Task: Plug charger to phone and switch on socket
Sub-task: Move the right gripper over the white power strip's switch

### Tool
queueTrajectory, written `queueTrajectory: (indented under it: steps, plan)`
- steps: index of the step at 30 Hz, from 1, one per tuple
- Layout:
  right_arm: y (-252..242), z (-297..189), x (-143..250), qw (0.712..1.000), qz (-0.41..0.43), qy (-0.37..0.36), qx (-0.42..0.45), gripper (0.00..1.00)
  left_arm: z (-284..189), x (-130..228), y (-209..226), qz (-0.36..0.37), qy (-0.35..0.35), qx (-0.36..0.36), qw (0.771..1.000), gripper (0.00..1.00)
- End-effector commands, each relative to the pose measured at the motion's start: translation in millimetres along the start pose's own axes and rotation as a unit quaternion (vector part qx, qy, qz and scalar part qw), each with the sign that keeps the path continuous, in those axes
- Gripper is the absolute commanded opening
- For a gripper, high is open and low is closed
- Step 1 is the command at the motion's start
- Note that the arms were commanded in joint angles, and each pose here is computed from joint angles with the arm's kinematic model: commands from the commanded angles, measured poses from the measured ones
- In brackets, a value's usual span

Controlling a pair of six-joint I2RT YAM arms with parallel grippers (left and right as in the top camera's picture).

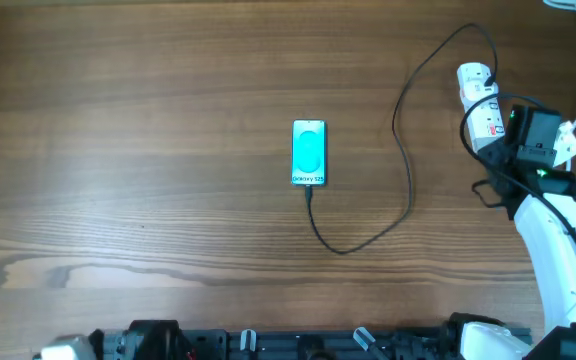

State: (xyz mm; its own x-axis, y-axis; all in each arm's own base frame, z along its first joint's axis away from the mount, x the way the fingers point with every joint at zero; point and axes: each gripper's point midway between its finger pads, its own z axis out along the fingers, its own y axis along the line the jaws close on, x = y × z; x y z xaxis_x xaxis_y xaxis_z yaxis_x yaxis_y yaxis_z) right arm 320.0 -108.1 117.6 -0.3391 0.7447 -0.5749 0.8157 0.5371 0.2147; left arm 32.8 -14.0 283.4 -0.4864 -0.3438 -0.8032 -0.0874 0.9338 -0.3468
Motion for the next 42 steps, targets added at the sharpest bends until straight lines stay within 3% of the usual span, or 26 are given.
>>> queueTrajectory:
  steps: [1,7,16,23,28,33,37,42]
  plan:
    - [-1,5,-11,0.999,0.033,-0.021,0.015,0.04,-7,4,-1,0.000,-0.030,0.017,0.999,1.00]
    - [10,4,-23,0.996,0.076,-0.044,-0.011,0.05,-5,2,0,0.003,-0.034,0.022,0.999,1.00]
    - [4,5,-16,0.997,0.067,-0.032,0.002,0.08,-8,5,-5,0.046,-0.002,0.101,0.994,1.00]
    - [8,5,-24,0.999,0.008,-0.044,-0.005,0.07,-5,6,-2,-0.005,-0.035,0.095,0.995,1.00]
    - [-5,8,-33,0.999,0.027,-0.047,0.007,0.04,29,-41,-22,0.009,-0.122,0.107,0.987,1.00]
    - [-18,12,-50,0.996,0.061,-0.061,0.012,0.04,96,-42,-24,0.007,-0.123,0.104,0.987,1.00]
    - [13,14,-58,0.996,0.028,-0.063,-0.061,0.04,121,-56,-30,0.007,-0.166,0.120,0.979,1.00]
    - [19,42,-55,0.996,0.024,-0.061,-0.059,0.04,150,-38,-20,0.005,-0.140,0.102,0.985,1.00]
